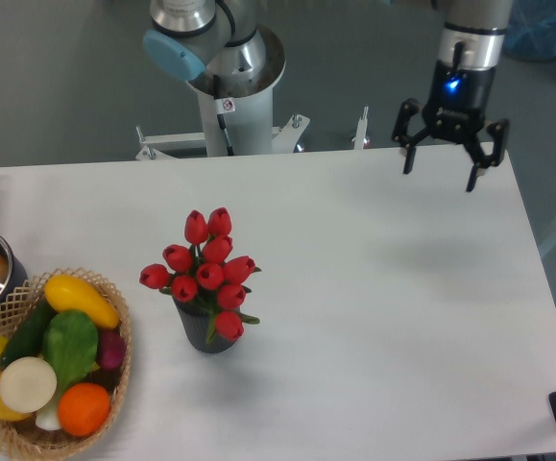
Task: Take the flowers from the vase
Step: 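Move the open gripper down toward the red tulip stems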
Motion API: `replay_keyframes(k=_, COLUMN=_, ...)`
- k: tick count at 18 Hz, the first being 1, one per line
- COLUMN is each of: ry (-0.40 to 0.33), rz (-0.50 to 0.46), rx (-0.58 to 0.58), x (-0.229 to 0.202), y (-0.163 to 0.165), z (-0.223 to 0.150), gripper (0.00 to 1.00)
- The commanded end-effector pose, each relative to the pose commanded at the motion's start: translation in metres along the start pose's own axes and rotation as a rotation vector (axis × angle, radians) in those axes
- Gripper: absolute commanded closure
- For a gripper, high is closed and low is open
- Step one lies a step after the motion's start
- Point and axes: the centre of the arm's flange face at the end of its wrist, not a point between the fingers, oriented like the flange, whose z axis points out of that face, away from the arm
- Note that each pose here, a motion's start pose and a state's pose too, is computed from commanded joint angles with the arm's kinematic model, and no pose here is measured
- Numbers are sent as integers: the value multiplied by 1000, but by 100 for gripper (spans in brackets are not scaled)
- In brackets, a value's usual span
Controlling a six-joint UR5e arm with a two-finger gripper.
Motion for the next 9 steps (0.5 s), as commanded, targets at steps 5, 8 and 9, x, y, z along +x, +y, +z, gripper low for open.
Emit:
replay_keyframes(k=5, ry=44, rz=-6, rx=104, x=7, y=-13, z=16, gripper=0)
replay_keyframes(k=8, ry=60, rz=-8, rx=172, x=8, y=-18, z=19, gripper=0)
replay_keyframes(k=9, ry=65, rz=-2, rx=172, x=10, y=-22, z=20, gripper=0)
